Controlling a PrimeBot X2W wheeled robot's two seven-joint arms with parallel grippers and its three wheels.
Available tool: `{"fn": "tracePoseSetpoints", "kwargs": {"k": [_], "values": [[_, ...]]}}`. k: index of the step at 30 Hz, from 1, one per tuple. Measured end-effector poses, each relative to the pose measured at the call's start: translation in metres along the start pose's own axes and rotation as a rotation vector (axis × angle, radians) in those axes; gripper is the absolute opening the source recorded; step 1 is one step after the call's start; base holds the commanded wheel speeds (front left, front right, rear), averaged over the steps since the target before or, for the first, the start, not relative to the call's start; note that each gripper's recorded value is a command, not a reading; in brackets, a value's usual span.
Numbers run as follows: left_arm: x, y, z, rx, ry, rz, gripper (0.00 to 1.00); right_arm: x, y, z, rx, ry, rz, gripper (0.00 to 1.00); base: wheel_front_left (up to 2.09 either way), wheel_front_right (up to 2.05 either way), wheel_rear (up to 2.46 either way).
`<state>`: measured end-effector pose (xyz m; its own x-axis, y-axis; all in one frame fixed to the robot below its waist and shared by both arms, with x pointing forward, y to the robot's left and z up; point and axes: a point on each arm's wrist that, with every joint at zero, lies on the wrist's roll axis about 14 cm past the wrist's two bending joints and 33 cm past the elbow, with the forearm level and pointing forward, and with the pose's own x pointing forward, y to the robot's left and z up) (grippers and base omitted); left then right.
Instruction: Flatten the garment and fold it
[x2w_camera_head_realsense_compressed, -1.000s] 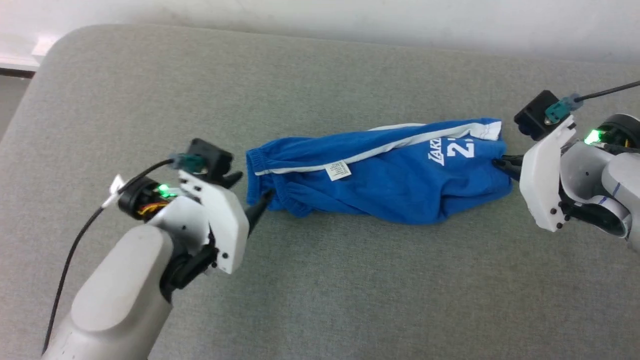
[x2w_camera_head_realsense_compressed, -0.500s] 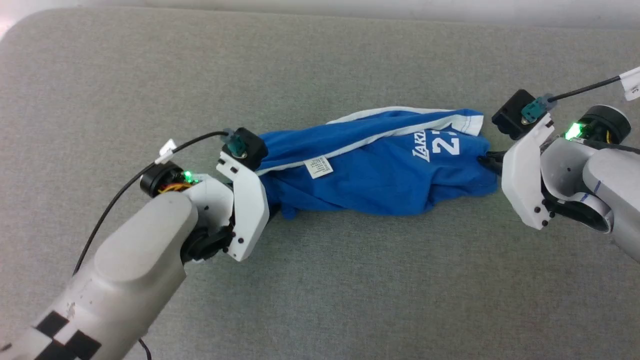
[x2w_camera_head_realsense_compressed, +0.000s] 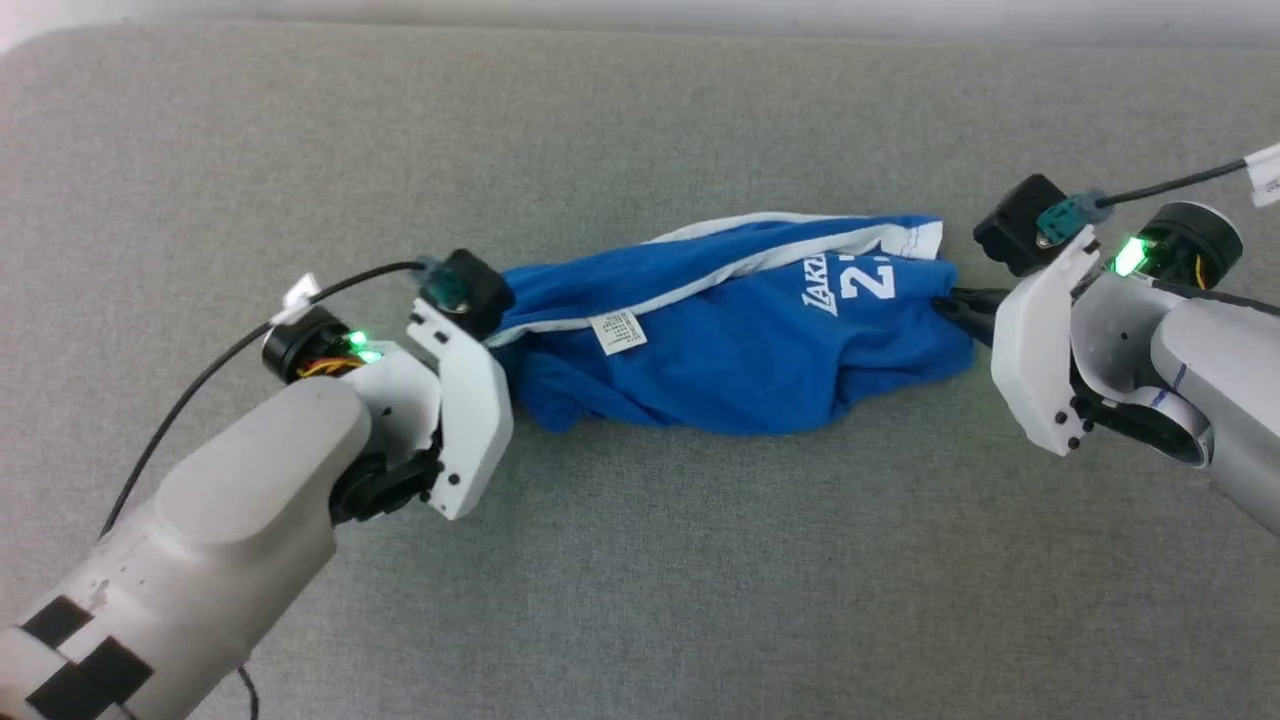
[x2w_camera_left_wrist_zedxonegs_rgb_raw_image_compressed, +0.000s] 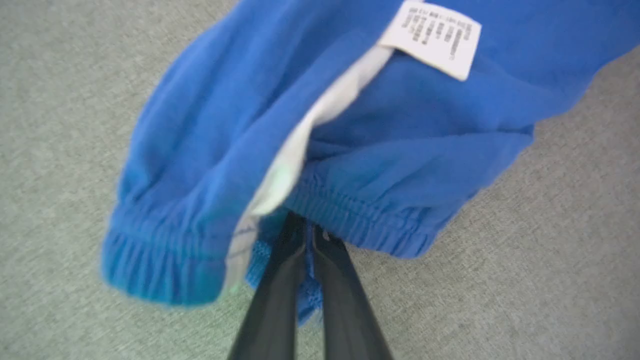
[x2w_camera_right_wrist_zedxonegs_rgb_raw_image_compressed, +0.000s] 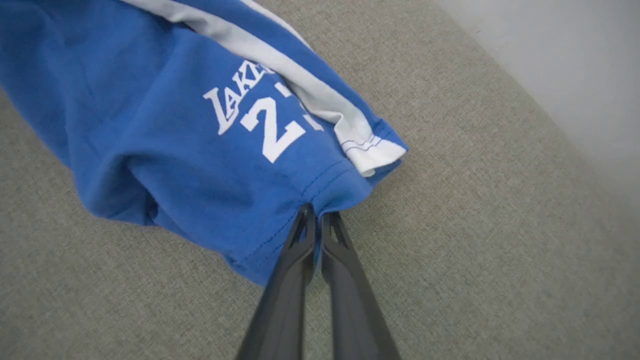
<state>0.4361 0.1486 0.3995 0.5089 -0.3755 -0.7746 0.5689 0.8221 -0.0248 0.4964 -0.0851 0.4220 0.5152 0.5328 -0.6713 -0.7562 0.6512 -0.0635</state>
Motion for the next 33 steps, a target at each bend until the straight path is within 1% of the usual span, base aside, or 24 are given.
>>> {"fn": "tracePoseSetpoints", "kwargs": {"k": [6, 13, 15, 19, 25, 29, 31, 32, 33], "values": [[-0.029, 0.001, 0.011, -0.037, -0.144, 0.002, 0.00, -0.026, 0.003, 0.013, -0.007, -0.119, -0.017, 0.00, 0.00, 0.00, 0.00], [-0.059, -0.020, -0.002, -0.039, -0.200, -0.032, 0.00, -0.069, 0.013, 0.004, 0.003, -0.203, -0.025, 0.00, 0.00, 0.00, 0.00], [-0.064, -0.031, -0.006, -0.039, -0.215, -0.051, 0.00, -0.080, 0.017, -0.006, 0.007, -0.195, -0.027, 0.00, 0.00, 0.00, 0.00], [-0.064, -0.052, -0.020, -0.043, -0.208, -0.082, 0.00, -0.094, 0.029, -0.041, 0.043, -0.137, -0.019, 0.00, 0.00, 0.00, 0.00], [-0.050, -0.074, -0.055, -0.076, -0.130, -0.118, 0.00, -0.095, 0.054, -0.097, 0.132, -0.022, 0.013, 0.00, 0.00, 0.00, 0.00], [-0.044, -0.081, -0.066, -0.096, -0.112, -0.132, 0.00, -0.091, 0.066, -0.115, 0.174, 0.020, 0.027, 0.00, 0.00, 0.00, 0.00], [-0.044, -0.079, -0.066, -0.102, -0.125, -0.113, 0.00, -0.090, 0.069, -0.117, 0.179, 0.022, 0.028, 0.00, 0.00, 0.00, 0.00], [-0.045, -0.077, -0.064, -0.097, -0.144, -0.097, 0.44, -0.090, 0.069, -0.116, 0.185, 0.015, 0.024, 0.07, 0.00, 0.00, 0.00], [-0.046, -0.074, -0.060, -0.090, -0.170, -0.077, 1.00, -0.090, 0.068, -0.115, 0.190, 0.012, 0.017, 0.50, 0.00, 0.00, 0.00]]}}
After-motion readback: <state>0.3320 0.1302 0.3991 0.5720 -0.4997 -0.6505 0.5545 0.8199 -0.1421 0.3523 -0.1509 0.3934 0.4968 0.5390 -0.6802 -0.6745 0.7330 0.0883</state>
